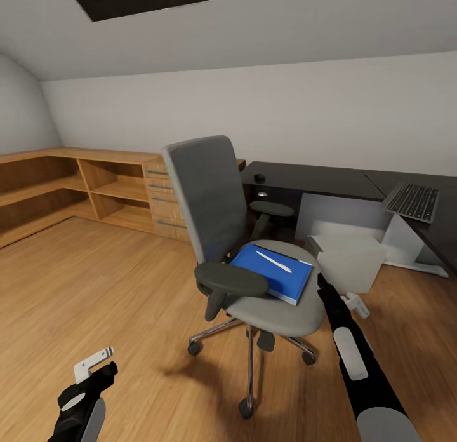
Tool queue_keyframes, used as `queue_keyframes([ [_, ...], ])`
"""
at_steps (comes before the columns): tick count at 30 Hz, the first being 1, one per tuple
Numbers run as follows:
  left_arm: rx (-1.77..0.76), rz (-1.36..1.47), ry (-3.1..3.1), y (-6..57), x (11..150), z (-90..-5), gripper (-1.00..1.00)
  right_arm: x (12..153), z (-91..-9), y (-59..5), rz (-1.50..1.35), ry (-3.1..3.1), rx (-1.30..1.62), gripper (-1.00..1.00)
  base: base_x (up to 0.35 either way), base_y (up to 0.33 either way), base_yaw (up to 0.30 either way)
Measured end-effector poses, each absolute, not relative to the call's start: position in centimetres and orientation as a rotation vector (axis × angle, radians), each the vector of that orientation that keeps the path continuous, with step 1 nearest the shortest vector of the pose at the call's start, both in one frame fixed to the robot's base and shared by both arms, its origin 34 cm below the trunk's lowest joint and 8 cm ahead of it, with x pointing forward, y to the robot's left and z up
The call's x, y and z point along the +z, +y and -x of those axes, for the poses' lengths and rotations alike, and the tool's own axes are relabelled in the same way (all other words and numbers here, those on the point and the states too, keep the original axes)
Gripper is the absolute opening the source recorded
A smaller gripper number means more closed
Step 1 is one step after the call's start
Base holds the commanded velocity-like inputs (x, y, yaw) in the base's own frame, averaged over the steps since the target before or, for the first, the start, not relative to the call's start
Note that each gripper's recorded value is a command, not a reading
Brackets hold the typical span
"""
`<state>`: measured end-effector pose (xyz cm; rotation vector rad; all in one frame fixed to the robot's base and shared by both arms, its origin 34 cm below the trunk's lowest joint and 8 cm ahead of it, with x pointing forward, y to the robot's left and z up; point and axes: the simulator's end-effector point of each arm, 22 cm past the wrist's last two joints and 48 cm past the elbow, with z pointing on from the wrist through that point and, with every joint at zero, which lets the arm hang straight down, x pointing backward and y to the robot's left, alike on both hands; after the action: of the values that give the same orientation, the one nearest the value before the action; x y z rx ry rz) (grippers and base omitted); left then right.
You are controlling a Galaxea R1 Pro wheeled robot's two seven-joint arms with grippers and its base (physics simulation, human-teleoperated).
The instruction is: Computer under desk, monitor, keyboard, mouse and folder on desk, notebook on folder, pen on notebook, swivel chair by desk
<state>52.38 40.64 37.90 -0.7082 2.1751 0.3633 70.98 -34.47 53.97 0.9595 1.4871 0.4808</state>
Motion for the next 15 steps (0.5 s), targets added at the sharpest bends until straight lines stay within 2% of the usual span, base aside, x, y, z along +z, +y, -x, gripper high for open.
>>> queue_keyframes([
  [6,0.364,0.708,2.176,40.67,37.89,-52.38,1.0,53.59,-70.85,-34.6,-0.964,1.492,0.477,1.0,-0.03,0.0,0.0],
  [12,0.364,0.707,2.176,40.67,37.88,-52.38,1.0,53.23,-70.75,-34.8,-0.973,1.498,0.472,1.0,-0.229,-0.026,0.0],
  [15,0.364,0.707,2.175,40.68,37.91,-52.39,1.0,53.18,-70.72,-34.86,-0.977,1.497,0.473,1.0,-0.103,-0.023,0.0],
])
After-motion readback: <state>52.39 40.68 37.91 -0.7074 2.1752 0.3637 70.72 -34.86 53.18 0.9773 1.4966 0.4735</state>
